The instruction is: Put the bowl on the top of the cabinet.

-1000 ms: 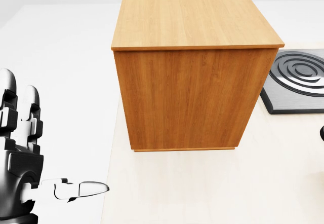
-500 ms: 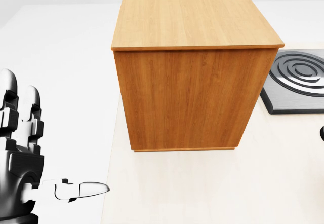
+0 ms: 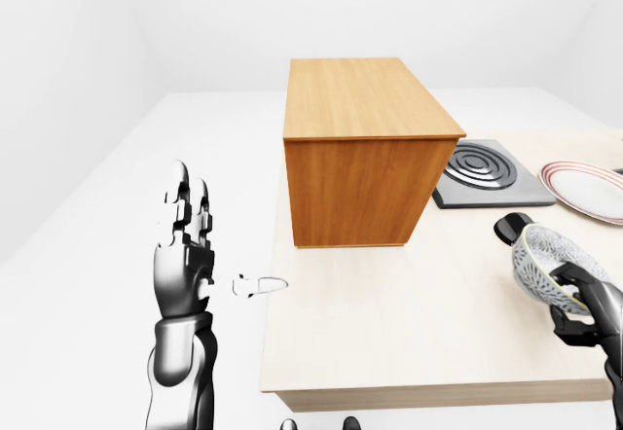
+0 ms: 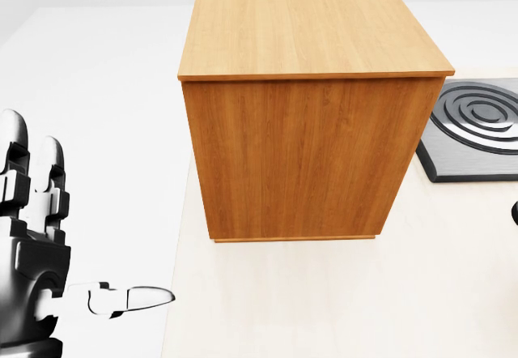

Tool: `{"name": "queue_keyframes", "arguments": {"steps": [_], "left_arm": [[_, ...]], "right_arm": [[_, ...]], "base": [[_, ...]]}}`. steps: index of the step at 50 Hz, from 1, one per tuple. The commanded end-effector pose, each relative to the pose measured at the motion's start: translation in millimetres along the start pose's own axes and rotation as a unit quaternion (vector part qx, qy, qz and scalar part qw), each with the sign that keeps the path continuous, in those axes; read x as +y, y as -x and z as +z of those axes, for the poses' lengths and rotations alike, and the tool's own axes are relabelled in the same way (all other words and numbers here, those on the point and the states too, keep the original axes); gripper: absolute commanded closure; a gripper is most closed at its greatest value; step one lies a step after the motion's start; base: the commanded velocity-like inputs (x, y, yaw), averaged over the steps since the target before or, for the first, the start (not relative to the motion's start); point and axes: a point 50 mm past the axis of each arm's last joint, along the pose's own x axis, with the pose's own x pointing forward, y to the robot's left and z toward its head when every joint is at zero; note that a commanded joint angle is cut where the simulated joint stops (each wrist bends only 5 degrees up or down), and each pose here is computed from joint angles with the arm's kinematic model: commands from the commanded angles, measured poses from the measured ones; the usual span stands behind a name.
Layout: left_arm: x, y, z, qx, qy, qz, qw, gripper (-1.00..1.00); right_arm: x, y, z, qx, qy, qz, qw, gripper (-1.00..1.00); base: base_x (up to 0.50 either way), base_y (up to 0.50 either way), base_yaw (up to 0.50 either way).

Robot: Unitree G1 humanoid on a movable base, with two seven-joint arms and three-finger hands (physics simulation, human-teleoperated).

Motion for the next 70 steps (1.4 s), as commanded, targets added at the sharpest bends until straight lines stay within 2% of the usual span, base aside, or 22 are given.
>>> {"name": "queue_keyframes", "arguments": {"steps": [1, 8, 12, 15, 17, 21, 28, 32, 33, 36, 37, 45, 46, 47, 50, 53, 55, 61, 62, 67, 68, 70], "left_arm": [[0, -0.8, -2, 0.003, 0.000, 0.001, 1.000, -1.00], [0, 0.0, -1, 0.003, 0.000, -0.001, 1.000, -1.00], [0, 0.6, -1, 0.003, 0.000, -0.001, 1.000, -1.00], [0, 0.2, -1, 0.003, 0.001, -0.001, 1.000, -1.00], [0, 0.6, -2, 0.005, 0.001, -0.002, 1.000, -1.00], [0, 0.5, -2, 0.004, 0.001, -0.002, 1.000, -1.00], [-1, 0.6, -2, 0.004, 0.002, -0.004, 1.000, -1.00], [-1, 0.6, -1, 0.004, 0.002, -0.004, 1.000, -1.00], [-1, 0.7, -1, 0.002, 0.002, -0.003, 1.000, -1.00], [-1, 0.8, -1, 0.002, 0.003, -0.003, 1.000, -1.00], [-1, 0.5, -2, 0.004, 0.003, -0.004, 1.000, -1.00], [-1, 0.4, -2, 0.005, 0.003, -0.004, 1.000, -1.00], [-1, 0.4, -2, 0.005, 0.003, -0.004, 1.000, -1.00], [-1, 0.8, -3, 0.008, 0.005, -0.007, 1.000, -1.00], [-1, 1.5, -3, 0.007, 0.007, -0.009, 1.000, -1.00], [-1, 1.5, -3, 0.007, 0.007, -0.009, 1.000, -1.00], [-2, 2.8, -4, 0.011, 0.009, -0.012, 1.000, -1.00], [-1, 2.9, -4, 0.011, 0.010, -0.012, 1.000, -1.00], [-2, 3.4, -3, 0.010, 0.011, -0.014, 1.000, -1.00], [-1, 3.4, -2, 0.008, 0.011, -0.014, 1.000, -1.00], [-2, 2.9, -2, 0.008, 0.011, -0.014, 1.000, -1.00], [-1, 2.4, -3, 0.008, 0.011, -0.013, 1.000, -1.00]], "right_arm": [[-63, 14, 38, -0.084, 0.004, -0.049, 0.995, 1.00], [-110, 32, 78, -0.172, 0.028, -0.086, 0.981, 1.00], [-126, 36, 94, -0.200, 0.044, -0.098, 0.974, 1.00], [-145, 38, 113, -0.233, 0.065, -0.115, 0.963, 1.00], [-169, 36, 135, -0.261, 0.083, -0.137, 0.952, 1.00], [-210, 27, 165, -0.271, 0.084, -0.164, 0.945, 1.00], [-299, 18, 245, -0.292, 0.097, -0.223, 0.925, 1.00], [-332, 15, 275, -0.255, 0.054, -0.242, 0.935, 1.00], [-340, 19, 291, -0.249, 0.049, -0.252, 0.934, 1.00], [-344, 20, 298, -0.241, 0.042, -0.251, 0.937, 1.00], [-348, 29, 320, -0.249, 0.052, -0.265, 0.930, 1.00], [-349, 29, 320, -0.244, 0.049, -0.266, 0.931, 1.00], [-350, 32, 327, -0.244, 0.058, -0.276, 0.928, 1.00], [-346, 50, 368, -0.246, 0.131, -0.309, 0.909, 1.00], [-339, 47, 376, -0.230, 0.170, -0.318, 0.904, 1.00], [-339, 47, 376, -0.228, 0.170, -0.318, 0.904, 1.00], [-329, 48, 392, -0.231, 0.207, -0.325, 0.893, 1.00], [-320, 50, 405, -0.241, 0.219, -0.319, 0.890, 1.00], [-310, 53, 420, -0.264, 0.222, -0.313, 0.885, 1.00], [-304, 56, 428, -0.279, 0.217, -0.307, 0.883, 1.00], [-290, 62, 448, -0.312, 0.214, -0.295, 0.877, 1.00], [-284, 65, 454, -0.324, 0.211, -0.292, 0.875, 1.00]], "base": [[0.00, 0.00, 0.00], [0.00, 0.00, 0.00], [0.00, 0.00, 0.00], [0.00, 0.00, 0.00], [0.00, 0.00, 0.00], [0.00, 0.00, 0.00], [0.00, 0.00, 0.00], [0.00, 0.00, 0.00], [0.00, 0.00, 0.00], [0.00, 0.00, 0.00], [0.00, 0.00, 0.00], [0.00, 0.00, 0.00], [0.00, 0.00, 0.00], [0.00, 0.00, 0.00], [0.00, 0.00, 0.00], [0.00, 0.00, 0.00], [0.00, 0.00, 0.00], [0.00, 0.00, 0.00], [0.00, 0.00, 0.00], [0.00, 0.00, 0.00], [0.00, 0.00, 0.00], [0.00, 0.00, 0.00]]}}
